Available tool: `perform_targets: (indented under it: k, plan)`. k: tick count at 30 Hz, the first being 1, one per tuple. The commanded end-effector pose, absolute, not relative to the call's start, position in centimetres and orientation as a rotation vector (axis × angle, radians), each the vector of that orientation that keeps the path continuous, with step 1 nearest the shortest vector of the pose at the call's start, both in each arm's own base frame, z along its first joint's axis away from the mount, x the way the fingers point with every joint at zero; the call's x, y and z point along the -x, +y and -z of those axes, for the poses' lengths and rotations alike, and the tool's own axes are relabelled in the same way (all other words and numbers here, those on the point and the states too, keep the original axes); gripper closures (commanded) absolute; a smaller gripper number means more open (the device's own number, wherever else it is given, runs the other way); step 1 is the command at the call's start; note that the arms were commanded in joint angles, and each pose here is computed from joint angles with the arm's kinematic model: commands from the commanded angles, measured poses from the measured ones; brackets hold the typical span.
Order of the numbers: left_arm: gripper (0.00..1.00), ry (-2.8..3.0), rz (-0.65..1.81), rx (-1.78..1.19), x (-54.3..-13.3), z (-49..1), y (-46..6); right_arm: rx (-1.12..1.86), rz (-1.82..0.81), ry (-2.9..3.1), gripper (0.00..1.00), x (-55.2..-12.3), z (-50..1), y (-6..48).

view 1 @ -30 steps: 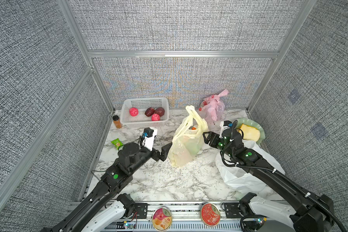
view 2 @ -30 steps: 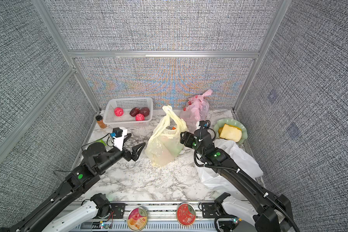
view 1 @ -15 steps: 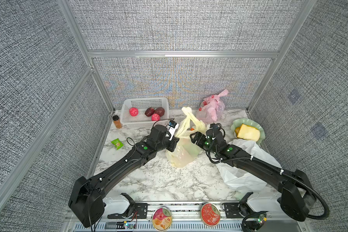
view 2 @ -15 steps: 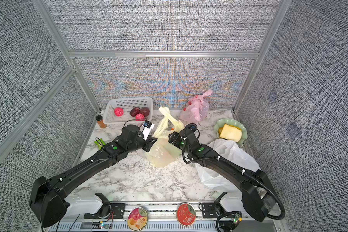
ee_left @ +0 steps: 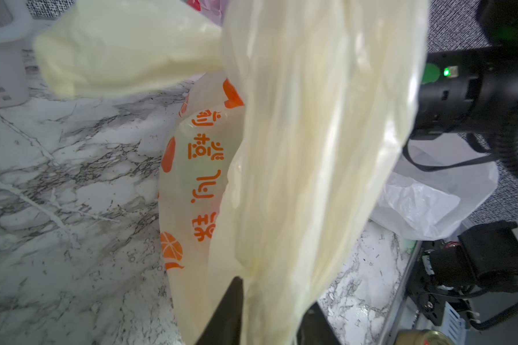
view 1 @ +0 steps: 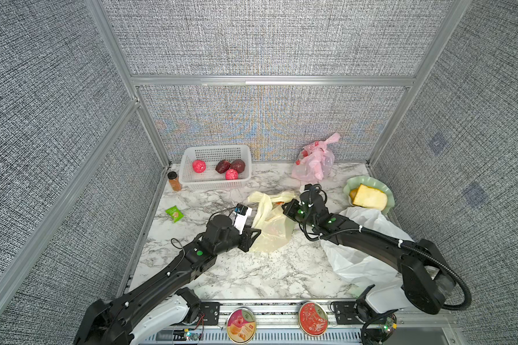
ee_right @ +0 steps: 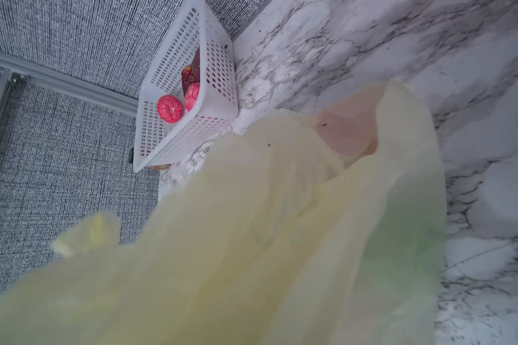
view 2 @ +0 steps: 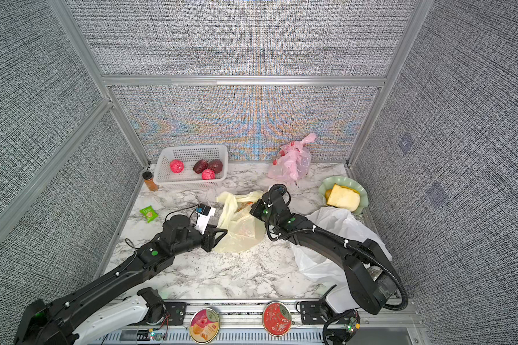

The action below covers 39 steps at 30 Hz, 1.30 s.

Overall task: Untie the knot of a plastic bag & take out the apple
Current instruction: Untie the plastic bag at the center of the board.

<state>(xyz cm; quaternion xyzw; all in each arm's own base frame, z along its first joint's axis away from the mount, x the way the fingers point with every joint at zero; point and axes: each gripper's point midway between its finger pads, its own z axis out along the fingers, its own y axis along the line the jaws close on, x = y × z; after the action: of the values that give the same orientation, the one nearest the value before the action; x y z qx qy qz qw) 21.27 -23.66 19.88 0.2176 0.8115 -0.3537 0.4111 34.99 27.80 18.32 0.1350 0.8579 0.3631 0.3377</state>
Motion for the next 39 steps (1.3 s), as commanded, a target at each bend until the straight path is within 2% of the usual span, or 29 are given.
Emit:
perform_targets:
  k: [1, 3, 6, 8, 11, 13, 15, 16, 18, 20, 21, 24, 26, 30, 36, 39]
  plan:
    - [0.51, 1.984, 0.766, -0.48, -21.5, -22.6, -21.0, -0.154, -0.943, 2.269, 1.0, -34.5, -19.4, 29.2]
    - [0.43, 1.913, 0.702, -0.44, -21.8, -25.9, -19.6, -0.082, -0.929, 2.281, 1.0, -34.8, -20.1, 29.8]
    - [0.43, 1.85, 0.69, -0.493, -22.3, -30.5, -20.3, -0.021, -0.913, 2.277, 1.0, -35.1, -21.1, 30.3]
    - [0.48, 1.83, 0.749, -0.58, -22.6, -32.7, -22.4, 0.004, -0.911, 2.268, 1.0, -35.4, -21.8, 30.5]
    - [0.62, 1.788, 0.896, -0.692, -23.0, -35.9, -26.3, 0.027, -0.905, 2.277, 1.0, -35.7, -22.1, 30.8]
    - [0.66, 1.81, 0.986, -0.738, -23.5, -35.9, -28.6, 0.018, -0.896, 2.296, 0.76, -35.7, -21.9, 30.6]
    - [0.71, 1.907, 0.946, -0.738, -25.1, -33.6, -29.4, -0.001, -0.893, 2.306, 0.57, -35.3, -21.8, 30.2]
    - [0.76, 1.97, 0.889, -0.718, -26.0, -32.0, -29.3, -0.025, -0.891, 2.308, 0.51, -35.1, -21.7, 29.9]
    - [0.83, 2.095, 0.772, -0.591, -28.0, -29.3, -28.1, -0.068, -0.888, 2.309, 0.47, -34.3, -21.6, 29.0]
    - [0.84, 2.128, 0.669, -0.558, -29.0, -27.7, -27.2, -0.1, -0.879, 2.301, 0.44, -33.4, -21.6, 28.2]
    - [0.83, 2.137, 0.632, -0.559, -29.4, -27.2, -26.9, -0.112, -0.878, 2.297, 0.44, -33.0, -21.6, 27.9]
    - [0.61, 2.169, 0.51, -0.574, -30.5, -25.9, -26.2, -0.139, -0.876, 2.308, 0.42, -32.2, -21.1, 27.6]
    - [0.52, 2.186, 0.455, -0.591, -31.2, -25.4, -26.1, -0.151, -0.879, 2.318, 0.42, -32.0, -20.6, 27.7]
    - [0.49, 2.209, 0.415, -0.651, -32.2, -25.6, -27.0, -0.182, -0.875, 2.318, 0.41, -32.4, -20.1, 27.8]
    - [0.47, 2.136, 0.294, -0.739, -33.5, -31.5, -26.4, -0.207, -0.88, 2.269, 0.35, -33.2, -21.9, 27.9]
    - [0.43, 2.166, 0.249, -0.775, -34.5, -32.3, -25.3, -0.224, -0.892, 2.242, 0.31, -33.3, -22.8, 27.8]
